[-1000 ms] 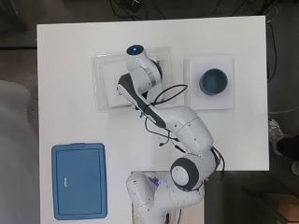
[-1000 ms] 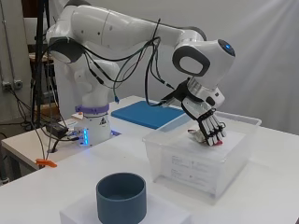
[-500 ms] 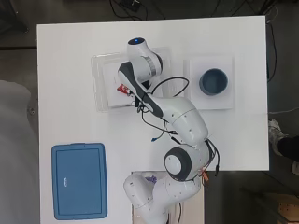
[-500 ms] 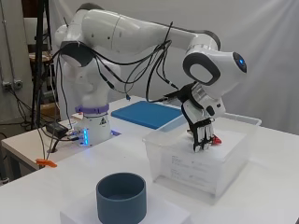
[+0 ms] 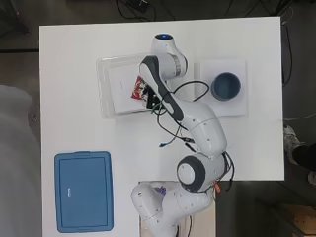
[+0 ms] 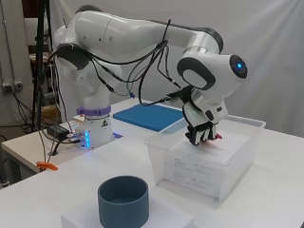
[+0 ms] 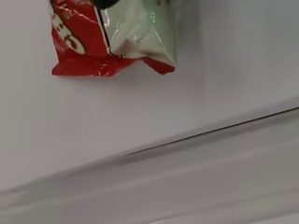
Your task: Teleoperate dual arm-hand system to remove items from a box
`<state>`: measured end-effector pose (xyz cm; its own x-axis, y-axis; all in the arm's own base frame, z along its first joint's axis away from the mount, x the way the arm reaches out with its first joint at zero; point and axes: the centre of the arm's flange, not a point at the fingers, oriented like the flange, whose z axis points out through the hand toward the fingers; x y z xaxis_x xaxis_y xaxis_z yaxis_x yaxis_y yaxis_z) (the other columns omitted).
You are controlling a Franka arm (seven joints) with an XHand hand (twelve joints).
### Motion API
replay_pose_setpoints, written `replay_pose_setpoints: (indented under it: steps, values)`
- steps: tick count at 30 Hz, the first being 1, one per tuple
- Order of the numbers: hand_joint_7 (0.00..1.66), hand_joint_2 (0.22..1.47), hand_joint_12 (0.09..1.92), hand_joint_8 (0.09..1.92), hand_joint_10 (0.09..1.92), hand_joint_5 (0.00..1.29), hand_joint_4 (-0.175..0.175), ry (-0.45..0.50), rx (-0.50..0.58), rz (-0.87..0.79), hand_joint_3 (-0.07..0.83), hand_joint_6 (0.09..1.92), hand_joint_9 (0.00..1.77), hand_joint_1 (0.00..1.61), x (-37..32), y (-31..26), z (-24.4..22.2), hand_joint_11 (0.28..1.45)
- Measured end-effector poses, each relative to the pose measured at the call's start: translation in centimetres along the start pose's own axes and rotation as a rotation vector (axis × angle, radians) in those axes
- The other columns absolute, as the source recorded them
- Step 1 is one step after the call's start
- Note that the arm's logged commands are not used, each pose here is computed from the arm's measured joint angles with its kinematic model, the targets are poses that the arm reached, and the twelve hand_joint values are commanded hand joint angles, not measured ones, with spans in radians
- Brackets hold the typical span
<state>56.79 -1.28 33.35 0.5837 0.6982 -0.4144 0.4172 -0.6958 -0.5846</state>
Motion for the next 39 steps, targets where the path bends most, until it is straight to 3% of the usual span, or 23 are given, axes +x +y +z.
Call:
replay_pose_setpoints:
  steps: [7,23,32,39]
  values:
    - [0.89,1.21,1.82,1.77,1.88,0.79,0.175,0.082,-0.007,-0.036,0.001,1.27,1.12,0.94,-1.8,-0.1,-0.3,0.81]
    - [0.91,1.22,1.84,1.76,1.88,0.78,0.175,0.254,-0.203,-0.107,0.000,1.29,1.15,0.93,-7.1,-5.9,-6.8,0.83]
    - [0.86,1.22,1.82,1.71,1.87,0.77,0.175,0.373,-0.241,-0.010,0.000,1.30,1.10,0.92,-12.7,-2.7,-11.1,0.78]
    - [0.86,1.22,1.76,1.64,1.82,0.78,0.175,0.402,-0.275,0.097,0.000,1.29,1.08,0.93,-15.7,-0.4,-12.2,0.74]
